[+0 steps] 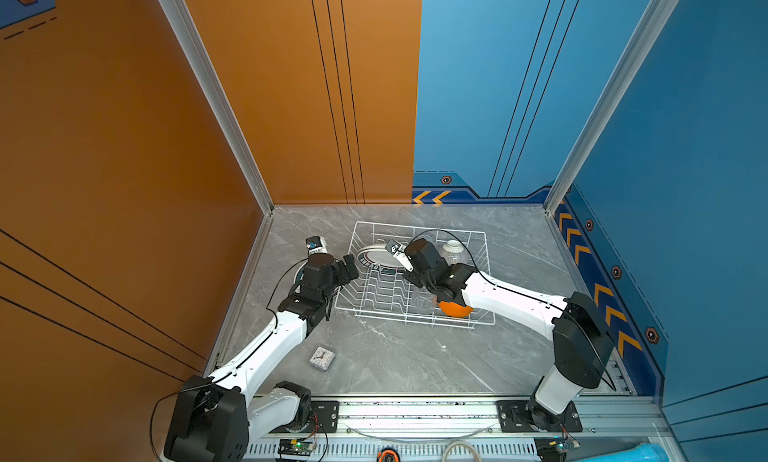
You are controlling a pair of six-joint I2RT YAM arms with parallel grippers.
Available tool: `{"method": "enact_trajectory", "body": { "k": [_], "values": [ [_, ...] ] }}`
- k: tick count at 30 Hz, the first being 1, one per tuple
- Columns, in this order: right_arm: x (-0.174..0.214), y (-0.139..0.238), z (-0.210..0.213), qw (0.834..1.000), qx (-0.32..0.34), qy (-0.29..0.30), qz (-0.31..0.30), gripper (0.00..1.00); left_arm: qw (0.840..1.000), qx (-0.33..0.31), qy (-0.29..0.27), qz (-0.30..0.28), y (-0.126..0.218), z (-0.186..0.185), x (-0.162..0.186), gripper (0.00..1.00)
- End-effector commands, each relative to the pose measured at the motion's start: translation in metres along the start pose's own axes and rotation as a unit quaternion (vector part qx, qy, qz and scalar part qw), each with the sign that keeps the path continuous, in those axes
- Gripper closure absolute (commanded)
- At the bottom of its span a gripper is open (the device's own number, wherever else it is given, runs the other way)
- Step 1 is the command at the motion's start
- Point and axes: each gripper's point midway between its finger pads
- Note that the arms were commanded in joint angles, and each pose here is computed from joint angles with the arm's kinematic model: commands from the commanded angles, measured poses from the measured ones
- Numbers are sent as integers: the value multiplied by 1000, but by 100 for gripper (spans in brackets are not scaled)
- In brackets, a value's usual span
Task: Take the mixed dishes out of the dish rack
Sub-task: 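Lift the green-rimmed plate up out of the rack with the right gripper, then grasp the raised plate's rim with the left gripper, holding it between both grippers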
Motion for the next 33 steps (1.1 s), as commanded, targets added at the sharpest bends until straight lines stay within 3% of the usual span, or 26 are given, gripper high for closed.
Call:
{"method": "enact_trajectory", "body": {
  "k": [1, 19, 25, 33],
  "values": [
    [-27, 25, -2, 997, -25, -46, -52, 100, 1000, -5, -11, 1, 3, 3, 5, 2],
    [-42, 70, -39, 978, -53, -169, -108, 100, 999, 52, -11, 12, 5, -21, -1, 2],
    [-39, 80, -46, 969, -72, -208, -114, 100, 992, 122, -2, 8, 9, -45, -6, 2],
    [-41, 95, -43, 958, -116, -229, -127, 100, 971, 237, -11, -4, 21, -85, -16, 2]
  ]
}}
Point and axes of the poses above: each gripper's point midway between its finger pads, its own y axis back along the fingers, its own z axis along the line the jaws close on, x = y × z, and after that the axes turned 3 degrees about -y, right-handed
